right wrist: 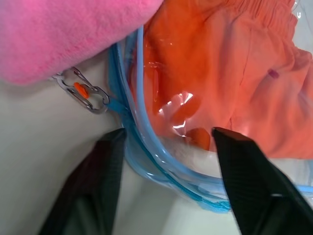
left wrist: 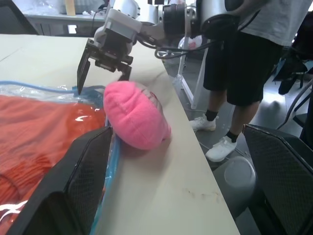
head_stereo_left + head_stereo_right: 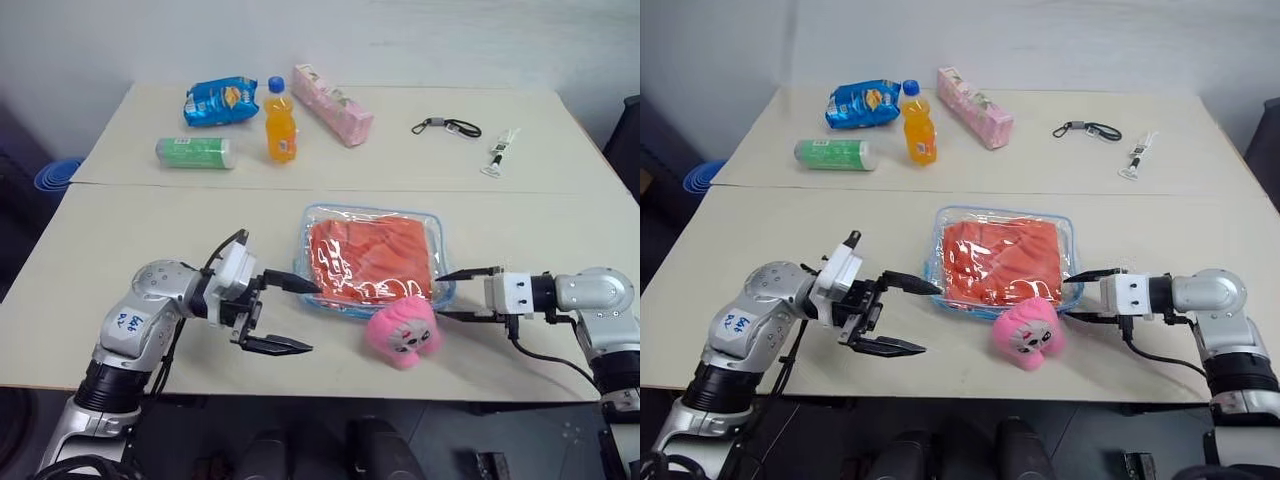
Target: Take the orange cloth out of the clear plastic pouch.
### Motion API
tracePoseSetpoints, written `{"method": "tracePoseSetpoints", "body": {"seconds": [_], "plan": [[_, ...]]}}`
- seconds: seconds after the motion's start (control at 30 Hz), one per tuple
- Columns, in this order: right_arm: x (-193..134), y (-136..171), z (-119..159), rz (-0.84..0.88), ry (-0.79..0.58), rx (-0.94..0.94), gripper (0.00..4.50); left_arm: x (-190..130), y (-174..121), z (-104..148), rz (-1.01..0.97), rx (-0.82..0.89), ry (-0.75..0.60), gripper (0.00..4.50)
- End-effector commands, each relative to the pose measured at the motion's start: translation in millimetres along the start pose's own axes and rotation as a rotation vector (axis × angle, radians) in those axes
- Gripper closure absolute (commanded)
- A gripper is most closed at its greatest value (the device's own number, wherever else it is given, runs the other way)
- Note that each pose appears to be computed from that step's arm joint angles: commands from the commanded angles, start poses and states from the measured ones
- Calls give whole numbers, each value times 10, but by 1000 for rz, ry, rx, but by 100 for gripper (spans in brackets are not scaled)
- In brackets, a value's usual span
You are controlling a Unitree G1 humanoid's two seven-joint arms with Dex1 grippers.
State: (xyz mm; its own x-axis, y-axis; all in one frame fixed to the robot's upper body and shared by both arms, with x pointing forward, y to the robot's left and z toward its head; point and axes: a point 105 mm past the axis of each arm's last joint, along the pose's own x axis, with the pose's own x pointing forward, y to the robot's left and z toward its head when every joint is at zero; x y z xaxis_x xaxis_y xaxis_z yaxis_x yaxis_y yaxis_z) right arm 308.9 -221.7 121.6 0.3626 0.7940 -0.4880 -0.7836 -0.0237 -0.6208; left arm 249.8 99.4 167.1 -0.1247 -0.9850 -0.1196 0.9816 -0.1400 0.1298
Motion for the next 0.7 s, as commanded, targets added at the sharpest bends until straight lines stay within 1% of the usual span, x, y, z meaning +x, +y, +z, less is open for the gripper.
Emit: {"method": "tracePoseSetpoints", "body": {"seconds": [0.03,0.17,0.23,0.4,0.47,0.53,0.63,0.7], "plan": [[-56,-71,19,-18,2,-31,303,20,-42,57,-6,56,3,0],[-69,-95,10,-19,3,-3,438,151,42,-19,19,82,24,0],[-67,-111,16,-24,1,8,445,250,121,-52,37,107,36,0],[-17,-133,68,-31,-9,45,445,657,345,-200,60,141,99,0],[-4,-125,80,-31,-10,58,445,875,406,-232,50,125,101,0],[1,-122,88,-34,-9,65,445,996,427,-258,40,107,107,0],[8,-103,79,-47,-5,79,450,1218,406,-325,-3,88,108,60],[9,-88,75,-52,-4,86,450,1298,393,-308,-18,85,86,116]]}}
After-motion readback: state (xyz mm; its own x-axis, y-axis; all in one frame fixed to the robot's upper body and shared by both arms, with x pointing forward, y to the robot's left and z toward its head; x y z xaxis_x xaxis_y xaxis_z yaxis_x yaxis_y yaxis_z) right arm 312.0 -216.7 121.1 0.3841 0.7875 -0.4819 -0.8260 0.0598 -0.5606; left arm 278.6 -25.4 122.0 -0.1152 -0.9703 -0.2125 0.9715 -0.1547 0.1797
